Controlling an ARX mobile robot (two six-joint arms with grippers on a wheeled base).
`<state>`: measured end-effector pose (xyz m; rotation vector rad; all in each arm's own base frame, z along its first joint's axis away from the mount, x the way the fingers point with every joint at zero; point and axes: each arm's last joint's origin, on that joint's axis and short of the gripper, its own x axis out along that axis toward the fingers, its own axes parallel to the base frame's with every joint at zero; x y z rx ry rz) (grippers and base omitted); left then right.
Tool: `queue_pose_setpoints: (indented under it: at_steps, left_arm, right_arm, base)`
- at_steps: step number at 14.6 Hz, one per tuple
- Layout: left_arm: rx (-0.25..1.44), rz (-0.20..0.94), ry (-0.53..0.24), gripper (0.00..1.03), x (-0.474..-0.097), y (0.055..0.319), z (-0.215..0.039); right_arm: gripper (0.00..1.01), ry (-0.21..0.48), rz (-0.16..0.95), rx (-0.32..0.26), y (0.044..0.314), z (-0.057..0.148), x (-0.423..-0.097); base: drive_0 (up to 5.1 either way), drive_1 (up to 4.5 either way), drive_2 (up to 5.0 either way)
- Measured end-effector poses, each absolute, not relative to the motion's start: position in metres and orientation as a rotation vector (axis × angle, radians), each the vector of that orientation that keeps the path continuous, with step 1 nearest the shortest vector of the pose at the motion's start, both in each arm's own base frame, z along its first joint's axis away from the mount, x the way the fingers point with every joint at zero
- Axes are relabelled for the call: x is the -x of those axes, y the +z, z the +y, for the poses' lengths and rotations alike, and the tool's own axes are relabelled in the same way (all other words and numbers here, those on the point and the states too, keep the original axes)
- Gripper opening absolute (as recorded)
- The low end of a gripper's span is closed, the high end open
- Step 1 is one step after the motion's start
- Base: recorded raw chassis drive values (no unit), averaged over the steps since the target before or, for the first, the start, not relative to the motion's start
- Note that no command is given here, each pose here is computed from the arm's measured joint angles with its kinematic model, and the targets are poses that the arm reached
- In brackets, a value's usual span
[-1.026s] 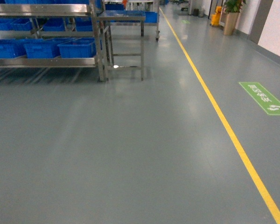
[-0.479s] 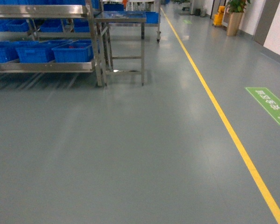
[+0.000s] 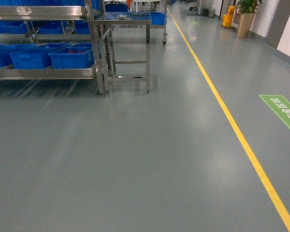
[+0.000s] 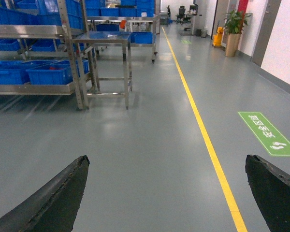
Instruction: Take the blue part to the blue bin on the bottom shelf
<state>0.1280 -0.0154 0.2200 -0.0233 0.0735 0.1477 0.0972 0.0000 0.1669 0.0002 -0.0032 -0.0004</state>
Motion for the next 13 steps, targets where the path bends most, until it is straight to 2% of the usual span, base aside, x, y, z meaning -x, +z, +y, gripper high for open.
queue_pose_setpoints:
  at_steps: [10,13]
  left_arm:
    - [0.025,0.068,0.147,0.44,-0.1278,0.2206,-0.0154]
    - [0.024,0.072,0.147,0.44,-0.1279,0.2201,-0.0154]
  right_arm:
    - [0.98,0.000,-0.005,0.000,0.1671,0.0000,-0.0972]
    - [0.98,0.000,-0.004,0.000,0.1670,0.0000,-0.0972]
  base:
    - [-2.0,-1.98,-2.0]
    - [0.0,4.37,-4.3]
